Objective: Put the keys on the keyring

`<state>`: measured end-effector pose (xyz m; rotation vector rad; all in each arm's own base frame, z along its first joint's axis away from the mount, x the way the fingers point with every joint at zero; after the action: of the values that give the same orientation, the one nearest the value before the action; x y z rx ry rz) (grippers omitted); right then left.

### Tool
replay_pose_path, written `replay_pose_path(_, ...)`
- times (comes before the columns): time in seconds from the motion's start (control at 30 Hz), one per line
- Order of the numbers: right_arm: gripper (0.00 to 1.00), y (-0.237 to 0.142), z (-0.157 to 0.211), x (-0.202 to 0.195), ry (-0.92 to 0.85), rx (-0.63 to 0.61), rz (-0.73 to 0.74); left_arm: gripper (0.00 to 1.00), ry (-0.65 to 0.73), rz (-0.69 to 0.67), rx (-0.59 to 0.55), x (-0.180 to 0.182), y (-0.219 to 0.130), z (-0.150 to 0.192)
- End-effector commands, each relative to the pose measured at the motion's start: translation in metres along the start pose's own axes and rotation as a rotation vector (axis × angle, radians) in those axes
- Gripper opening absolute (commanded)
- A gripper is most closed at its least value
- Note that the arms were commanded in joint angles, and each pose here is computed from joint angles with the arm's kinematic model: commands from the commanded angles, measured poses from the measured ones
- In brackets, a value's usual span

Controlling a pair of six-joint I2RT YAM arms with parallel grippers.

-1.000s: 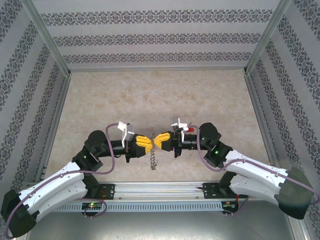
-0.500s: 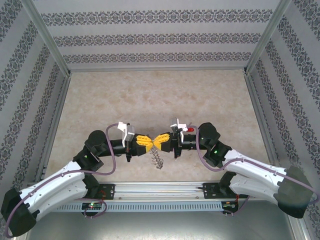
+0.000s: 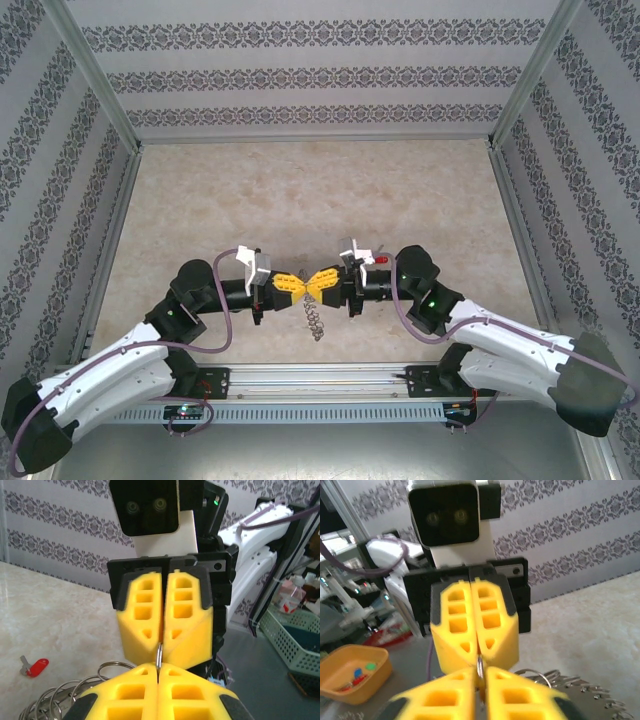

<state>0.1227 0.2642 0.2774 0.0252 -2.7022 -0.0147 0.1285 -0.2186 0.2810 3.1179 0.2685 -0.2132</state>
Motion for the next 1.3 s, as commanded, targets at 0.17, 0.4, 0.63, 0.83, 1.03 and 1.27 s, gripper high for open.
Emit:
replay_pose_path(0.17,0.25,-0.014,-0.001,0.004,-0.072,0.067,0.129,0.00,0.115,-0.006,0.069,-0.007,-0.004,-0.017)
replay_pose_path(0.4,0.25,-0.029,0.003,0.008,-0.121,0.137,0.213,0.00,0.144,-0.031,0.249,-0.006,0.001,-0.012)
replay_pose_path(0.63,0.25,-0.027,0.010,0.015,-0.170,0.174,0.196,0.00,0.155,-0.020,0.468,-0.010,0.001,-0.014)
replay_pose_path(0.83,0.25,-0.022,0.011,0.023,-0.216,0.176,0.168,0.00,0.151,0.012,0.546,-0.010,0.007,-0.016)
replay_pose_path(1.03,0.25,-0.024,0.007,0.029,-0.249,0.145,0.156,0.00,0.166,0.030,0.603,-0.012,0.012,-0.014)
replay_pose_path(1.27,0.24,-0.014,0.011,0.026,-0.243,0.175,0.123,0.00,0.180,0.038,0.615,-0.013,0.014,-0.014)
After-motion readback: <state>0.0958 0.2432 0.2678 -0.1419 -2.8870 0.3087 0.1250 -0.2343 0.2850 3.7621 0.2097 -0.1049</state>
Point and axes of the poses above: each hand's point on the last joint's axis, 136 mm out from that joint toward the fingers, its own y axis out along the fingers, its own x axis along the line the jaws close on, z = x × y, the point moved 5 cm from there along -y, back along the fingers, and after that the axes turned 5 degrees about y, right-handed, at the moved point
